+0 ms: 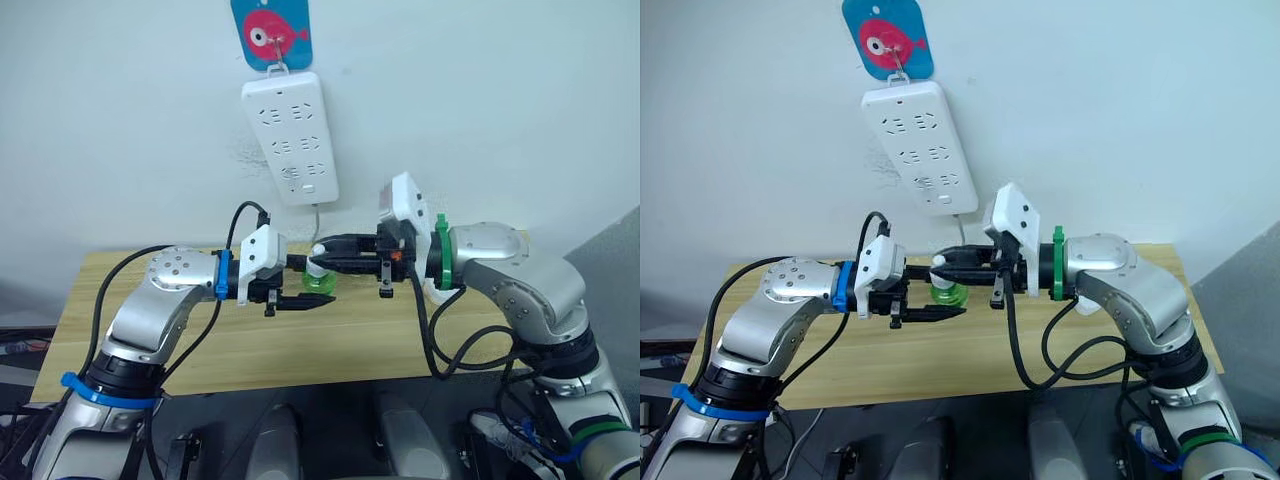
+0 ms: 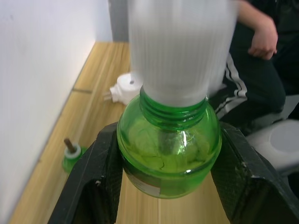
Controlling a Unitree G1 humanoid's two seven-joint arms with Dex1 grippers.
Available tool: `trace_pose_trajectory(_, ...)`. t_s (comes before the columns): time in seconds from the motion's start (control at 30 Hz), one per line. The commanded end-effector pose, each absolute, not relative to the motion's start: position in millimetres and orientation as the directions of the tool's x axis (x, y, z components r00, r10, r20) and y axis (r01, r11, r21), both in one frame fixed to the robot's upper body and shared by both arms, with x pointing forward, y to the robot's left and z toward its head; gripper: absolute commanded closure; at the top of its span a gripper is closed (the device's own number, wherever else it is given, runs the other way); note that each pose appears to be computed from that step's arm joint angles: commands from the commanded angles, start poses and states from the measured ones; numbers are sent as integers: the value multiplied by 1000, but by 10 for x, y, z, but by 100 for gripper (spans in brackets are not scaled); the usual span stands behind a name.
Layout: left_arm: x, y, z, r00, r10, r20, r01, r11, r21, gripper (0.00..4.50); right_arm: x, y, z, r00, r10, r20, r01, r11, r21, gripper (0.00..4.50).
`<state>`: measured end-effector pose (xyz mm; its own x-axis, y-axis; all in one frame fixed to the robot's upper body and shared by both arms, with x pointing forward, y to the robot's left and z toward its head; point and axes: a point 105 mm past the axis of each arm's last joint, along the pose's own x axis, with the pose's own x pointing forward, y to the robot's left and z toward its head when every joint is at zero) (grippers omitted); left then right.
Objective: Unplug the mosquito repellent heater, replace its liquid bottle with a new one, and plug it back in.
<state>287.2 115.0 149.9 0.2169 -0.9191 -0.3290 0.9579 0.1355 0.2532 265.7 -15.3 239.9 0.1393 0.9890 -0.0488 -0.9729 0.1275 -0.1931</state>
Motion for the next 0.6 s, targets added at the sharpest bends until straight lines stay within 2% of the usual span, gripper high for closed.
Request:
trace_pose_trajectory(0.03,2914,1411,1259,278,-856,-436,949,177,260,224,2681,-297,2645,193,980,43,-955,198,-220,417)
trace_pose_trajectory(0.13,2890,1628,1098,308,-808,-502,948,219,229,224,2807,-439,2434,312,950,9,-922,305,-239,417)
trace_pose_trajectory(0.27,2799,1768,964,318,-768,-555,948,238,213,224,3006,-513,1877,477,879,-9,-850,458,-261,417)
trace_pose_trajectory(0.47,2627,1777,908,291,-765,-574,957,225,185,224,3250,-626,1077,632,774,-43,-748,595,-295,417)
trace_pose_trajectory(0.6,2568,1811,919,285,-760,-584,958,222,179,224,3389,-644,753,692,720,-55,-699,650,-298,417)
